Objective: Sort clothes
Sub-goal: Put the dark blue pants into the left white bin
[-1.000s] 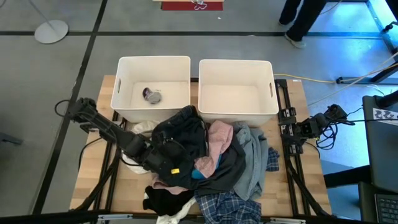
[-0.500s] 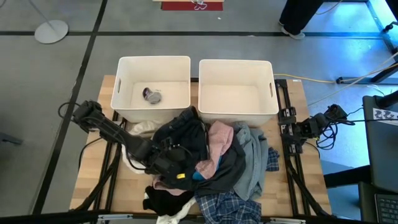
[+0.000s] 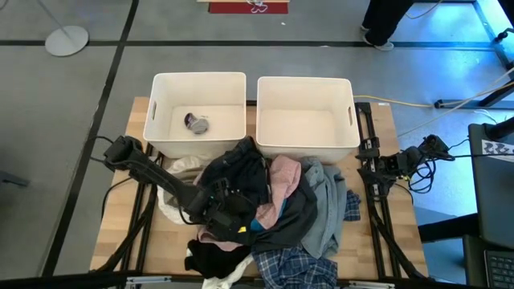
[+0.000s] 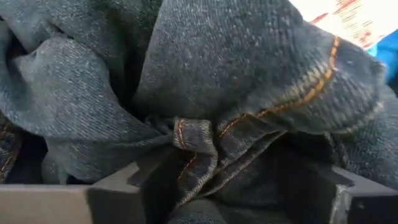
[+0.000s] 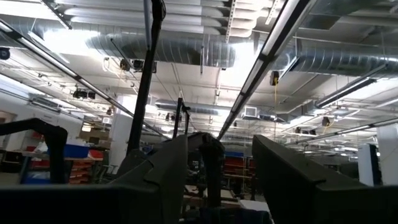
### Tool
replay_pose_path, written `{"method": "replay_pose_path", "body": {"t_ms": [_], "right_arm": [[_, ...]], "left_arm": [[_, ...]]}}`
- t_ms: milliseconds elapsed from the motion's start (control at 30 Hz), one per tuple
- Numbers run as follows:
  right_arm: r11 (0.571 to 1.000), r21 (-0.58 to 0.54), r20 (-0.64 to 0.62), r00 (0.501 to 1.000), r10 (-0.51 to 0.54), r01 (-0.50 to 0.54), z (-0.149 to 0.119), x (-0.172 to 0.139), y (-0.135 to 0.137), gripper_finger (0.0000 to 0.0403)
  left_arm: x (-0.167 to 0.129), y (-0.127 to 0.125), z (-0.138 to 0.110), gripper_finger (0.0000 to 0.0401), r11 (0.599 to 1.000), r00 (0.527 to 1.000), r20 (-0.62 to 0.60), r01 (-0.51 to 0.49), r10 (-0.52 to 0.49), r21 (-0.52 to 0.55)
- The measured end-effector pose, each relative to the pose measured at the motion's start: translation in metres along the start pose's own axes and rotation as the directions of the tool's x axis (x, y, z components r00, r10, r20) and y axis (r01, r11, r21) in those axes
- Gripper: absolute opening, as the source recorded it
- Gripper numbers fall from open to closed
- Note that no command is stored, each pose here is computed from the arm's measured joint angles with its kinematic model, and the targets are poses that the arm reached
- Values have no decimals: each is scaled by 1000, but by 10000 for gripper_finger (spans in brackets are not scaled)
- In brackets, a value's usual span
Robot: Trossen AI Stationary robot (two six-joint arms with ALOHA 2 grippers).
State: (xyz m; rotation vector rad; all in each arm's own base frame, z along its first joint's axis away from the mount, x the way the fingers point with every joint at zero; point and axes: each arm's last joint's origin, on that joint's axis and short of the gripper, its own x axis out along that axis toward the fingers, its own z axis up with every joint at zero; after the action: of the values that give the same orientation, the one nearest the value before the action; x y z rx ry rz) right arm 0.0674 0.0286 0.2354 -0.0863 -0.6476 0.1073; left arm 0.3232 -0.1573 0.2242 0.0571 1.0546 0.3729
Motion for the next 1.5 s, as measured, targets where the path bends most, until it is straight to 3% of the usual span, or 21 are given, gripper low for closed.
{"method": "replay_pose_path", "body": {"t_ms": [300,567,733,1133,1500], "right_arm": [[1000,10,-22,1000,-20,20,-2,0,0,182],[997,5,-48,996,-74,74,-3,0,-2,182],[996,5,-52,995,-89,89,-3,0,-2,182],[995,10,-52,994,-100,101,-2,0,-3,182],[993,20,-39,993,-114,115,-1,0,-3,182]], "left_arm": [[1,-4,-4,118,992,995,51,-87,83,96],[1,-4,-4,31,979,994,58,-98,89,178],[-8,-3,-3,30,975,994,68,-99,87,200],[-75,20,3,30,970,975,190,-154,118,190],[-132,48,19,29,965,917,358,-233,176,123]]}}
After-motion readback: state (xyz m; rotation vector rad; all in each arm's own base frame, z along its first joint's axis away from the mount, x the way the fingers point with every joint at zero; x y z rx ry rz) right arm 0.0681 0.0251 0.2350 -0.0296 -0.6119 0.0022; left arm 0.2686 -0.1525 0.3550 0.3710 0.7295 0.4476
